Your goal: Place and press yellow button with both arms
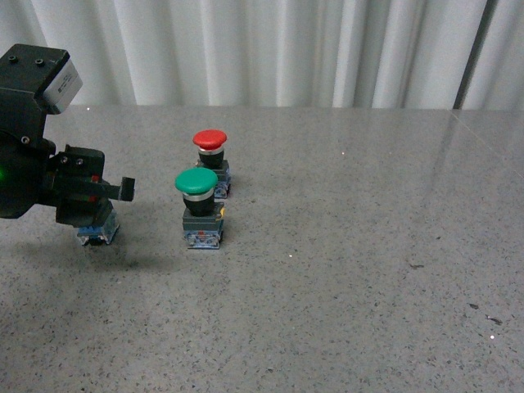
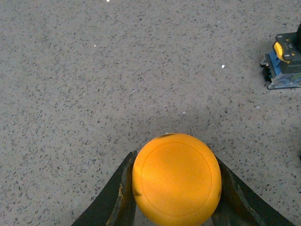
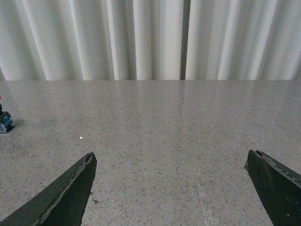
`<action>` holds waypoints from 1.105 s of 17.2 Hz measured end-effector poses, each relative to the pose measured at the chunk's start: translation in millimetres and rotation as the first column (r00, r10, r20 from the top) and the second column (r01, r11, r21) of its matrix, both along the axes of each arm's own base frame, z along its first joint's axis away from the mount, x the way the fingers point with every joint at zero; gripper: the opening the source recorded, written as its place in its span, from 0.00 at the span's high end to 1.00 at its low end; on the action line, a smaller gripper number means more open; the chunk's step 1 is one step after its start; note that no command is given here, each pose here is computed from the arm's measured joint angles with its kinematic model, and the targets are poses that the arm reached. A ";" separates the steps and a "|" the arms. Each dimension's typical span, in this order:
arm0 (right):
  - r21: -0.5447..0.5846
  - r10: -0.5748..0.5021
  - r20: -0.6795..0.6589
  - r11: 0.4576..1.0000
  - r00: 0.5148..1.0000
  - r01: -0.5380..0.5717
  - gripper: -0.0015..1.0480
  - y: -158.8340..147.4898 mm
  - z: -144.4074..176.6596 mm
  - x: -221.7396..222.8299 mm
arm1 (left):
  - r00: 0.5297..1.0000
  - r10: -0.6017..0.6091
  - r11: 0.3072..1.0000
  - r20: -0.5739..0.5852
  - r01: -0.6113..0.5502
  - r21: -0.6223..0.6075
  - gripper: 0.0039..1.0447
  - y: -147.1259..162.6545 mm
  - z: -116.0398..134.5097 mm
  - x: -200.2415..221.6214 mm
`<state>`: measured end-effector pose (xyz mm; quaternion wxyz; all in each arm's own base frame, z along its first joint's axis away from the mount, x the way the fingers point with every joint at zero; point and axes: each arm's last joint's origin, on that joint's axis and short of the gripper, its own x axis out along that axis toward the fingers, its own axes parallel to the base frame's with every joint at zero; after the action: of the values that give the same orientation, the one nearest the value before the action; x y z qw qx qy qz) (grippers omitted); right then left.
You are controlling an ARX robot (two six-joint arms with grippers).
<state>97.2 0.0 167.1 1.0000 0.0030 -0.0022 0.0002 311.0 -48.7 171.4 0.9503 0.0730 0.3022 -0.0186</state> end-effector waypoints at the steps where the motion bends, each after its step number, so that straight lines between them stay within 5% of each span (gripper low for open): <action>1: 0.000 0.000 0.000 1.000 1.000 0.000 0.06 0.0 0.0 0.0 | 1.000 0.001 1.000 -0.001 -0.001 0.003 0.68 -0.2 5.3 -3.3; 4: 0.000 0.000 0.000 1.000 1.000 0.000 0.06 0.0 0.0 0.0 | 0.994 -0.034 0.999 0.102 0.034 -0.002 0.69 -12.7 48.1 -13.6; 6: 0.000 0.000 0.000 1.000 1.000 0.000 0.06 0.0 0.0 0.0 | 0.969 -0.092 0.995 0.230 0.100 -0.020 0.69 -36.6 97.8 -16.8; 9: 0.000 0.000 0.000 1.000 1.000 0.000 0.06 0.0 0.0 0.0 | 0.949 -0.161 0.984 0.272 0.176 -0.034 0.69 -75.5 122.5 -14.6; 14: 0.000 0.000 0.000 1.000 1.000 0.000 0.06 0.0 0.0 0.0 | 0.953 -0.240 0.960 0.187 0.261 -0.099 0.69 -147.3 98.0 2.8; 19: 0.000 0.000 0.000 1.000 1.000 0.000 0.06 0.0 0.0 0.0 | 0.967 -0.228 0.959 0.110 0.242 -0.144 0.69 -187.1 56.0 6.5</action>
<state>97.2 0.0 167.1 1.0000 0.0030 -0.0022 0.0002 317.5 -235.8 227.3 0.9571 0.0346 0.2445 -0.1517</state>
